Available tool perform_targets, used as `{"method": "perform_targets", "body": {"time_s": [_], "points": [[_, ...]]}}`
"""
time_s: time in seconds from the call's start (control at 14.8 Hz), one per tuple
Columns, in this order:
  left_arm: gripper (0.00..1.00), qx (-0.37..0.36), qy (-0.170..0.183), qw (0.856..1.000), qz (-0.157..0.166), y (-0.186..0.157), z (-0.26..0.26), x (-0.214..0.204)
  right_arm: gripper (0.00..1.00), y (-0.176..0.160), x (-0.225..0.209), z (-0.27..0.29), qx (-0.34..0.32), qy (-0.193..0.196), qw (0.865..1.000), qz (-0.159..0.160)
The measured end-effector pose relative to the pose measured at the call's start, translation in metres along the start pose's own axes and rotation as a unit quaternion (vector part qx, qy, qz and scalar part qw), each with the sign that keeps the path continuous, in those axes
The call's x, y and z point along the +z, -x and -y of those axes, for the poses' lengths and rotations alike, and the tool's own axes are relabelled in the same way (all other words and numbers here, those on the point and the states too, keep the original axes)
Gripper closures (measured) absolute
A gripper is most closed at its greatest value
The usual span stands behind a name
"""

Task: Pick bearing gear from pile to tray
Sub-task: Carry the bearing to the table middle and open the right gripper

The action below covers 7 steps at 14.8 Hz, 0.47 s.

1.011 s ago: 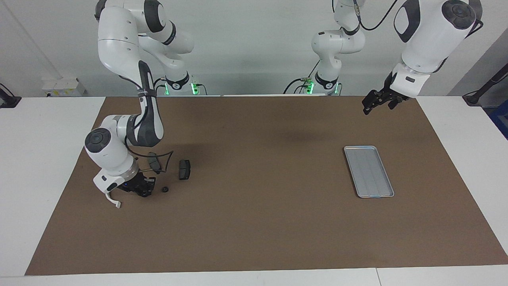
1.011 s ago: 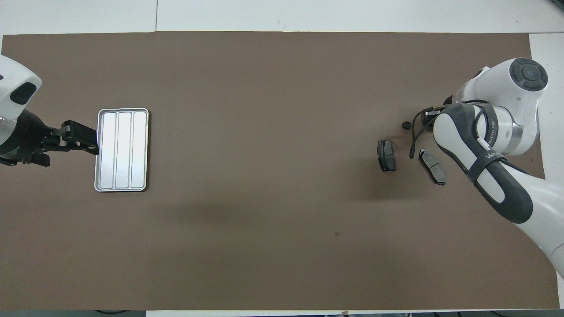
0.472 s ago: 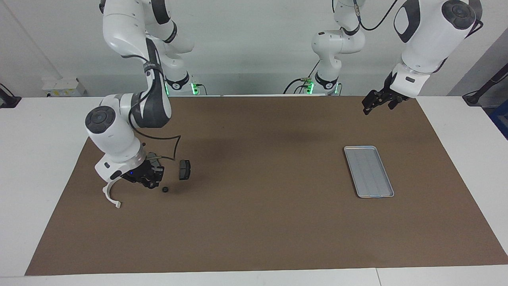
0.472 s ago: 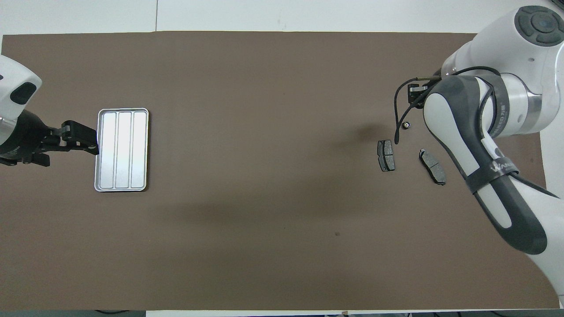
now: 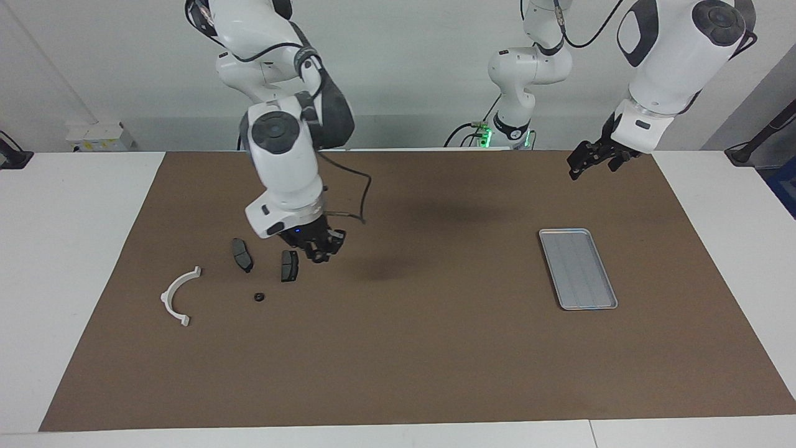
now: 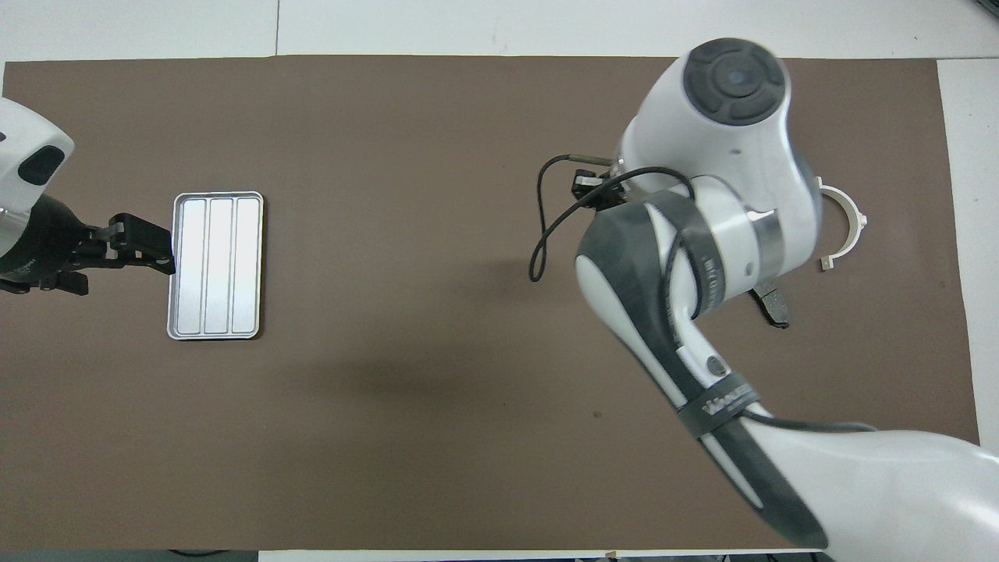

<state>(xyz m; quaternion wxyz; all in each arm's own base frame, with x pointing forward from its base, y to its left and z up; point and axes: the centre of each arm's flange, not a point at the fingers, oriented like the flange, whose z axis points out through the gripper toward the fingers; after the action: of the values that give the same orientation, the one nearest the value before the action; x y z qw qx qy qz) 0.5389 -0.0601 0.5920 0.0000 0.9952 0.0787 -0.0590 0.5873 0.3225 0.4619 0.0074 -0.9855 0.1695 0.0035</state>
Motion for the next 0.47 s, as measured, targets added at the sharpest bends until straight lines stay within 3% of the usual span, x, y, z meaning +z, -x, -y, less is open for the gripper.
{"method": "perform_targets", "body": {"time_s": [0.2, 0.47], "points": [[0.00, 0.000, 0.000, 1.000, 0.000, 0.000, 0.000, 0.000, 0.65, 0.047, 0.014, 0.035, 0.015, 0.005, 1.000, 0.004], [0.00, 0.000, 0.000, 1.000, 0.000, 0.000, 0.000, 0.000, 0.65, 0.064, 0.059, 0.042, 0.016, -0.004, 1.000, -0.003]]}}
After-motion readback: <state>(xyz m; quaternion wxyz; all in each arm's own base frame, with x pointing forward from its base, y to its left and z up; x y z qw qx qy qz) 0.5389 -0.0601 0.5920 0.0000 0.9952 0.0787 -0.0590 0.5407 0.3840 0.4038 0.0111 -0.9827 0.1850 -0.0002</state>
